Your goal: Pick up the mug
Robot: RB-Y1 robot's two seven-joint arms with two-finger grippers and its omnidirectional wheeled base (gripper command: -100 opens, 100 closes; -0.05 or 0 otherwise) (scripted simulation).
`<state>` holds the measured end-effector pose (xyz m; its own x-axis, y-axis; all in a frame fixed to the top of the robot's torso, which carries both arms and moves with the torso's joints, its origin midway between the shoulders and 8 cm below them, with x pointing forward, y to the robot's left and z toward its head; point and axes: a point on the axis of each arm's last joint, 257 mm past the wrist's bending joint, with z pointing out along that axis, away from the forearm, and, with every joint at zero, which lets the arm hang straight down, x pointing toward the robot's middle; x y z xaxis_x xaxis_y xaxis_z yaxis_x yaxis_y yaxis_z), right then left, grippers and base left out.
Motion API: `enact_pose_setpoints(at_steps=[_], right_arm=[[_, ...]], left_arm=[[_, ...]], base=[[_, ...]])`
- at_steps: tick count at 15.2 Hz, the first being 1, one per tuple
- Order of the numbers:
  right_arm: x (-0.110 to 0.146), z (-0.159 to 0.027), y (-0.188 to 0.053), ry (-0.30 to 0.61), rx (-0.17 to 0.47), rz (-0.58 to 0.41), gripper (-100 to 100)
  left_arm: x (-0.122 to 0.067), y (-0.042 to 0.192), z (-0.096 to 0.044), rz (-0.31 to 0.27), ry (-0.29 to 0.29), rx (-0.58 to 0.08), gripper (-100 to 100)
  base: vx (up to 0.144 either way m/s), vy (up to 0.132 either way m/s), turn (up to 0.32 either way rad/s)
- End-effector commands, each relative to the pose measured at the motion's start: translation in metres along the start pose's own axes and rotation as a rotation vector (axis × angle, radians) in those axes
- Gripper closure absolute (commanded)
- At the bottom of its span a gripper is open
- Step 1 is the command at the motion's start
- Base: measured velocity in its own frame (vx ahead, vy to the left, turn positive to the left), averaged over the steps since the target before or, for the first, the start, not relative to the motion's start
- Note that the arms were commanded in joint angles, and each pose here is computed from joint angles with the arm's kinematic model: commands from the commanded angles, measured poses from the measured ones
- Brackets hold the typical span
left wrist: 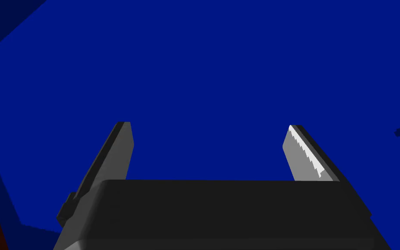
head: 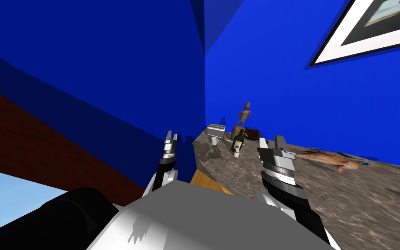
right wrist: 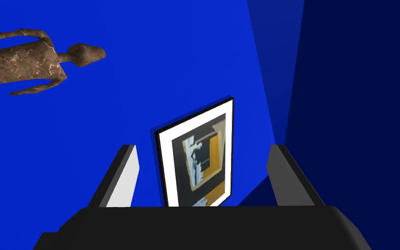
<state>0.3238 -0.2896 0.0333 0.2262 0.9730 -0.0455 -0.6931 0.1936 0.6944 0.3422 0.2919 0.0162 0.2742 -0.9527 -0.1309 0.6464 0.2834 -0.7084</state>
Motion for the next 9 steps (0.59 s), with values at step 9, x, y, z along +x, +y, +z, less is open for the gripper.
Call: enact_pose_setpoints(at_steps=[9], right_arm=[[0.029,0.014,-0.067,0.159,0.125,-0.136,-100]], left_arm=[[0.000,0.000,0.000,0.000,0.000,0.000,0]], base=[[-0.015,0.015,0.064]])
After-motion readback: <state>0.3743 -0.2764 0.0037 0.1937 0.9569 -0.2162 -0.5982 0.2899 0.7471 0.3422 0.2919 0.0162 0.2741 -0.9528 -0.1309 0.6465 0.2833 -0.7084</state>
